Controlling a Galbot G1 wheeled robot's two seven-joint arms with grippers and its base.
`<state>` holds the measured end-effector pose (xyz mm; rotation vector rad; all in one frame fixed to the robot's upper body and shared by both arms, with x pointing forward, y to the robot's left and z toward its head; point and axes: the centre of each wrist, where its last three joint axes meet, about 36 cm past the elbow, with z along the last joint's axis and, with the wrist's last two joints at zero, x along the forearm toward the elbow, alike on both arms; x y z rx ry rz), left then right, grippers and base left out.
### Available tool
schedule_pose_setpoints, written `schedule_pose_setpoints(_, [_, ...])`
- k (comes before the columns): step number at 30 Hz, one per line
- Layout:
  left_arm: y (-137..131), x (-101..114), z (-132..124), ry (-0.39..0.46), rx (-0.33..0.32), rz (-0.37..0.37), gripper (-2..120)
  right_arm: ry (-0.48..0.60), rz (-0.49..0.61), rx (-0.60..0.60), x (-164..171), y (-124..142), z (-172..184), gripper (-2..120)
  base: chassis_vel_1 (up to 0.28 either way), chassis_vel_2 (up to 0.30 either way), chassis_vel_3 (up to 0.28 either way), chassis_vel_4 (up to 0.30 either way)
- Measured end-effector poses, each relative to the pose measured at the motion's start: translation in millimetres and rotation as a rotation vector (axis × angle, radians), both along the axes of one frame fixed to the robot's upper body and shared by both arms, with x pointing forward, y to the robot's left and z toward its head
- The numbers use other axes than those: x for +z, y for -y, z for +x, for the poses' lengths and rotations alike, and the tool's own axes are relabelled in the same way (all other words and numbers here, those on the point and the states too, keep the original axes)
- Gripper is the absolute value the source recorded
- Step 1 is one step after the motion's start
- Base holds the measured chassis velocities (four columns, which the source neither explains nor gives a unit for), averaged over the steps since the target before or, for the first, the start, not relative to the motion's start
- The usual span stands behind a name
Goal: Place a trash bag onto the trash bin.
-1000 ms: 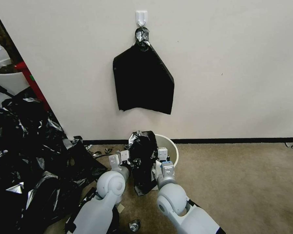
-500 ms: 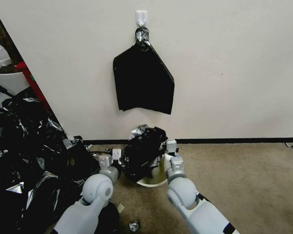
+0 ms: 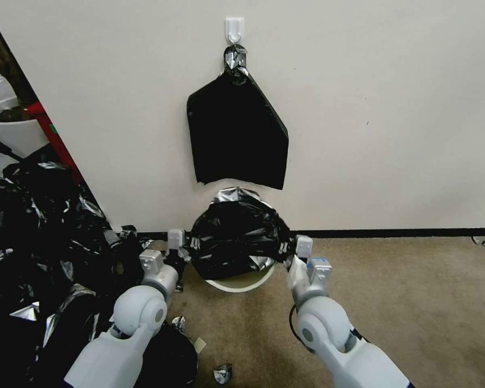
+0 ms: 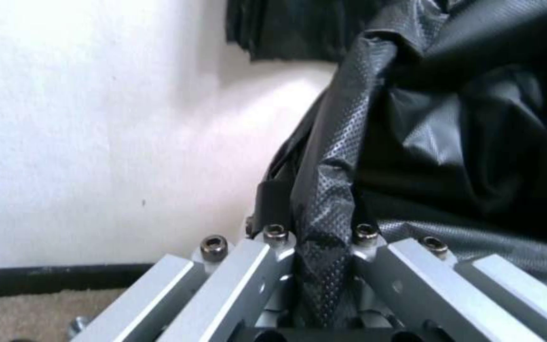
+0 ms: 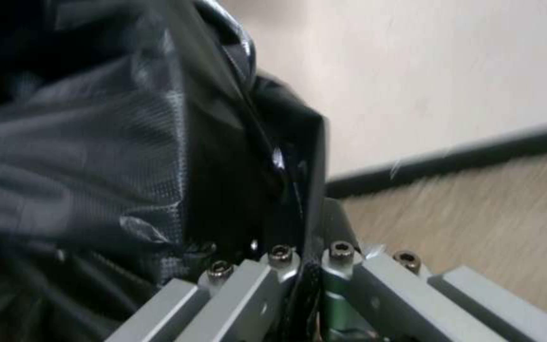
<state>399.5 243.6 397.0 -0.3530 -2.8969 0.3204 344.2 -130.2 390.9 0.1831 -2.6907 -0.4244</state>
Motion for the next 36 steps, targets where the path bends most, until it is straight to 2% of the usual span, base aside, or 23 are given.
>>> schedule_pose_setpoints(2, [1.4, 4.5, 5.0, 0.006, 0.029, -0.047, 3, -0.063, 0.109, 0.043, -2.9, -12.8, -20.6, 0, 0.000, 0.000, 0.000, 0.000])
schedule_pose_setpoints(3, [1.4, 4.5, 5.0, 0.006, 0.029, -0.047, 3, -0.063, 0.109, 0.043, -2.9, -12.8, -20.6, 0, 0.000, 0.000, 0.000, 0.000])
schedule_pose_setpoints(4, [2.2, 7.2, 7.5, 0.006, 0.042, -0.072, 3, -0.071, 0.153, 0.057, -5.7, -21.4, -27.0, 0, 0.000, 0.000, 0.000, 0.000])
schedule_pose_setpoints(9, [6.4, 18.4, 12.0, -0.033, 0.084, -0.134, 3, -0.029, 0.240, 0.063, -29.0, -46.8, -18.9, 0, 0.000, 0.000, 0.000, 0.000])
schedule_pose_setpoints(11, [5.8, 21.0, 12.0, -0.044, 0.088, -0.139, 3, -0.010, 0.243, 0.061, -33.5, -47.6, -13.7, 0, 0.000, 0.000, 0.000, 0.000])
schedule_pose_setpoints(13, [2.1, 25.2, 11.2, -0.068, 0.087, -0.133, 3, 0.105, 0.188, 0.088, -54.0, -41.1, 1.2, 0, 0.000, 0.000, 0.000, 0.000])
schedule_pose_setpoints(14, [2.1, 25.2, 11.2, -0.068, 0.087, -0.133, 3, 0.105, 0.188, 0.088, -54.0, -41.1, 1.2, 0, 0.000, 0.000, 0.000, 0.000])
schedule_pose_setpoints(16, [-3.3, 28.0, 10.8, -0.083, 0.087, -0.118, 3, 0.205, 0.111, 0.162, -78.6, -28.1, 9.3, 0, 0.000, 0.000, 0.000, 0.000])
schedule_pose_setpoints(18, [-8.2, 29.5, 11.5, -0.089, 0.091, -0.111, 3, 0.255, 0.076, 0.215, -94.0, -19.4, 10.6, 8, 0.000, 0.000, 0.000, 0.000])
schedule_pose_setpoints(20, [-9.8, 30.2, 11.9, -0.089, 0.093, -0.111, 3, 0.278, 0.067, 0.237, -100.4, -16.4, 10.2, 10, 0.000, 0.000, 0.000, 0.000])
schedule_pose_setpoints(23, [-13.7, 30.8, 14.6, -0.087, 0.101, -0.105, 3, 0.370, 0.044, 0.318, -115.1, -9.9, 6.2, 26, 0.000, 0.000, 0.000, 0.000])
schedule_pose_setpoints(24, [-13.7, 30.8, 14.6, -0.087, 0.101, -0.105, 3, 0.370, 0.044, 0.318, -115.1, -9.9, 6.2, 26, 0.000, 0.000, 0.000, 0.000])
schedule_pose_setpoints(27, [-12.5, 27.8, 16.5, -0.082, 0.104, -0.079, 3, 0.393, 0.021, 0.326, -103.0, -10.3, 1.1, 40, 0.000, 0.000, 0.000, 0.000])
schedule_pose_setpoints(28, [-12.5, 27.8, 16.5, -0.082, 0.104, -0.079, 3, 0.393, 0.021, 0.326, -103.0, -10.3, 1.1, 40, 0.000, 0.000, 0.000, 0.000])
schedule_pose_setpoints(31, [-7.8, 23.1, 17.2, -0.089, 0.096, -0.058, 3, 0.279, -0.039, 0.194, -72.7, -13.5, -5.8, 55, 0.000, 0.000, 0.000, 0.000])
schedule_pose_setpoints(32, [-7.8, 23.1, 17.2, -0.089, 0.096, -0.058, 3, 0.279, -0.039, 0.194, -72.7, -13.5, -5.8, 55, 0.000, 0.000, 0.000, 0.000])
schedule_pose_setpoints(34, [-5.6, 21.1, 17.6, -0.094, 0.086, -0.045, 3, 0.202, -0.043, 0.094, -51.8, -13.9, -11.2, 65, 0.000, 0.000, 0.000, 0.000])
schedule_pose_setpoints(36, [-4.9, 20.5, 17.8, -0.095, 0.083, -0.043, 3, 0.187, -0.039, 0.075, -47.3, -13.6, -12.8, 69, 0.000, 0.000, 0.000, 0.000])
